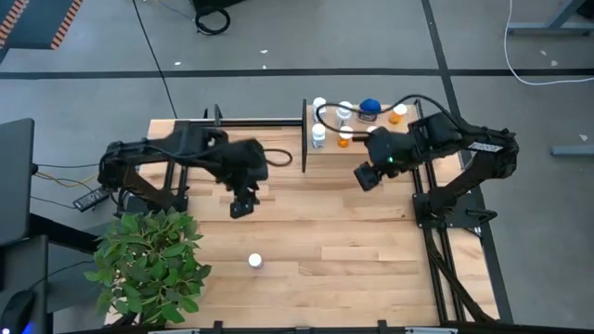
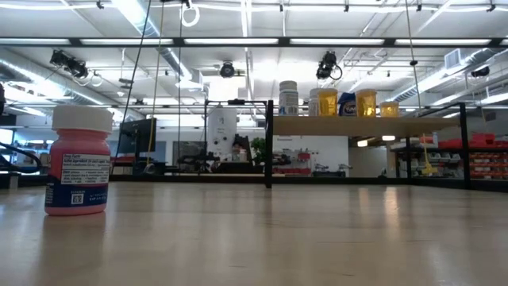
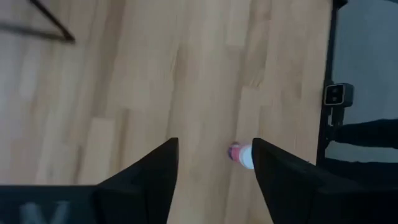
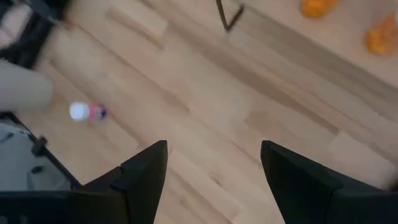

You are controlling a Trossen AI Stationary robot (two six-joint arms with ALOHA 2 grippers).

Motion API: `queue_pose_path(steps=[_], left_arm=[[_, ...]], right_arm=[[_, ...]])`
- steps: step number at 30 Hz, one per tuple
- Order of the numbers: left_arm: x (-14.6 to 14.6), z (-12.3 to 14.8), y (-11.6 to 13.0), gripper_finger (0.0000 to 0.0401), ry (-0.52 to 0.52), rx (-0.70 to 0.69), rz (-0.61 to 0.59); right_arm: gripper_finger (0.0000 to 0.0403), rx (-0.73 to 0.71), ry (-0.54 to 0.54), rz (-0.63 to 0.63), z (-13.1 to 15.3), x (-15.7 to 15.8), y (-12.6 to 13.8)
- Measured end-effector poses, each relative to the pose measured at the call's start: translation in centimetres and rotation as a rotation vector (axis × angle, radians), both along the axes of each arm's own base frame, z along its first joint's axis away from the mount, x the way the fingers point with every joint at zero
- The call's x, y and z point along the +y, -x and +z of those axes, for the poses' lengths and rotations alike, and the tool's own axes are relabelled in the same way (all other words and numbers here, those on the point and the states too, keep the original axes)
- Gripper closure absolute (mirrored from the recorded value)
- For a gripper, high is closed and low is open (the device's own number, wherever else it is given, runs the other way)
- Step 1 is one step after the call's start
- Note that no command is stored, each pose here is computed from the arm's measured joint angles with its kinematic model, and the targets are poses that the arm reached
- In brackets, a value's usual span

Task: Pick and place medicine bottles onto shelf by color
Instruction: Put the pink medicine bottle on the shelf

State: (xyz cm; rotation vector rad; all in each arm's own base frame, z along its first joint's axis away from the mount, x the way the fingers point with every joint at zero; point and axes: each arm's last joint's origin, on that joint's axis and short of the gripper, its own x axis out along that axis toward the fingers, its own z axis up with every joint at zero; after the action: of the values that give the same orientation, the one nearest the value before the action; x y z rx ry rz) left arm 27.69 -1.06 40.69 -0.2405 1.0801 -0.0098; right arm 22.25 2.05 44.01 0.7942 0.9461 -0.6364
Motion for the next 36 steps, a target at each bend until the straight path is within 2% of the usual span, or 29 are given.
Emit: queue_pose_path(steps=[6,11,15,18,25,30,36], left_arm=[[-3.1,-4.6,-0.7,0.0152,0.037,0.136,-0.026],[-6.5,-9.1,-0.4,0.0126,0.105,0.24,-0.092],[-8.8,-11.7,0.3,0.0115,0.114,0.28,-0.129],[-10.2,-12.9,0.4,0.0113,0.078,0.231,-0.162],[-12.5,-14.8,0.9,0.0112,-0.14,0.092,-0.319],[-12.5,-15.9,1.2,0.0112,-0.145,0.11,-0.302],[-12.8,-16.1,0.6,0.0112,-0.14,0.026,-0.341]], right_arm=[[0.0136,-0.005,-0.032,0.064,-0.1,3.1,0.6],[0.0136,-0.034,0.01,0.121,-0.1,6.1,1.5],[0.0136,-0.066,0.039,0.146,0.0,8.0,2.4],[0.0136,-0.106,0.073,0.129,0.1,9.1,3.0],[0.0136,-0.144,0.065,0.137,0.1,10.8,4.2],[0.0136,-0.155,0.048,0.136,0.1,11.4,4.6],[0.0136,-0.186,0.07,0.105,0.2,11.6,4.7]])
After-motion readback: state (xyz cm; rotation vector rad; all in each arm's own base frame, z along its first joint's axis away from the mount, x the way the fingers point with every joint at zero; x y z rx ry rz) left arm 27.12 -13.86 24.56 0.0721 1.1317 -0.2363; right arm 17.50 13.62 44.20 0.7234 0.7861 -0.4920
